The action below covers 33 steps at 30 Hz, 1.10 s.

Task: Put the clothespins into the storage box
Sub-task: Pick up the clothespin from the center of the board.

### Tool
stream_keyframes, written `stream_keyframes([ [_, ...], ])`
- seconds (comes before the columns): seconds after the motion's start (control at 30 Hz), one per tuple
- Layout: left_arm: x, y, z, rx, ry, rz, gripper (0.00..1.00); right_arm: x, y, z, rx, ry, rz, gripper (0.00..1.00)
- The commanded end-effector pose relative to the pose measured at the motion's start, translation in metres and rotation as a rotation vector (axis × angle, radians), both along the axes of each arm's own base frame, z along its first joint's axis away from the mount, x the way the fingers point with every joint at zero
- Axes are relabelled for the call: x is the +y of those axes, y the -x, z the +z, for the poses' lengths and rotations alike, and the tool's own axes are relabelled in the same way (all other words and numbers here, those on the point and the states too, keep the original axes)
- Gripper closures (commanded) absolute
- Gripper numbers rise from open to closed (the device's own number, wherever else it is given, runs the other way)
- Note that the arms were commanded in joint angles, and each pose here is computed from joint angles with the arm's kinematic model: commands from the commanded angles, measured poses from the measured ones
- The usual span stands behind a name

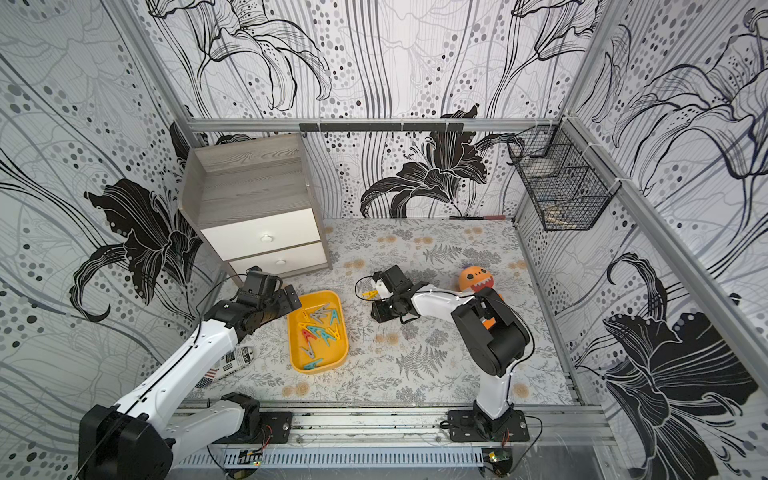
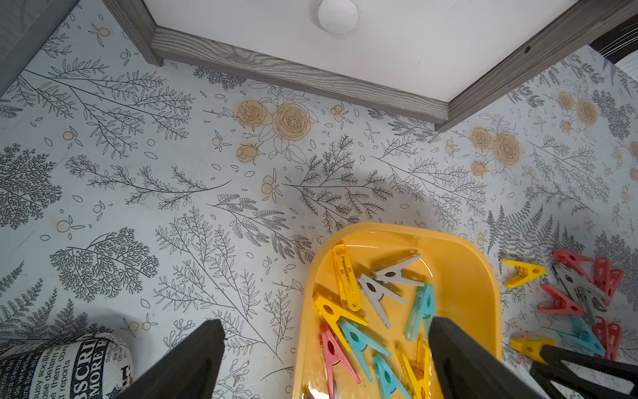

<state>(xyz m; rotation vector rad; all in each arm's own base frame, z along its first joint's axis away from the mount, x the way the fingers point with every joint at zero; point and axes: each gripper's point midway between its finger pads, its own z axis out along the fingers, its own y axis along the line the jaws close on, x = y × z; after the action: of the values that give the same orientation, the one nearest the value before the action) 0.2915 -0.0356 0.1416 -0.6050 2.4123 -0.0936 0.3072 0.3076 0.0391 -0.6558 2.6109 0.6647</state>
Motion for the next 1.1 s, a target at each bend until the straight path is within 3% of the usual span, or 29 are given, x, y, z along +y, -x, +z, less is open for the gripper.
stream_keyframes([
  [0.0, 0.000, -0.010, 0.016, -0.053, 0.001, 0.015, 0.03, 0.009, 0.011, 0.010, 0.012, -0.022, 0.004, 0.59],
  [0.2, 0.001, -0.011, 0.020, -0.056, -0.006, 0.015, 0.03, 0.000, 0.006, 0.029, -0.054, 0.017, 0.014, 0.58],
  [0.47, 0.001, -0.011, 0.020, -0.055, -0.008, 0.014, 0.03, -0.013, 0.020, -0.006, -0.012, 0.123, 0.112, 0.55],
  [0.73, 0.001, -0.013, 0.023, -0.057, -0.012, 0.014, 0.03, -0.012, 0.021, -0.019, -0.014, 0.132, 0.149, 0.54],
  [1.07, 0.001, -0.014, 0.024, -0.058, -0.015, 0.014, 0.03, -0.013, 0.027, -0.027, -0.016, 0.155, 0.165, 0.82],
])
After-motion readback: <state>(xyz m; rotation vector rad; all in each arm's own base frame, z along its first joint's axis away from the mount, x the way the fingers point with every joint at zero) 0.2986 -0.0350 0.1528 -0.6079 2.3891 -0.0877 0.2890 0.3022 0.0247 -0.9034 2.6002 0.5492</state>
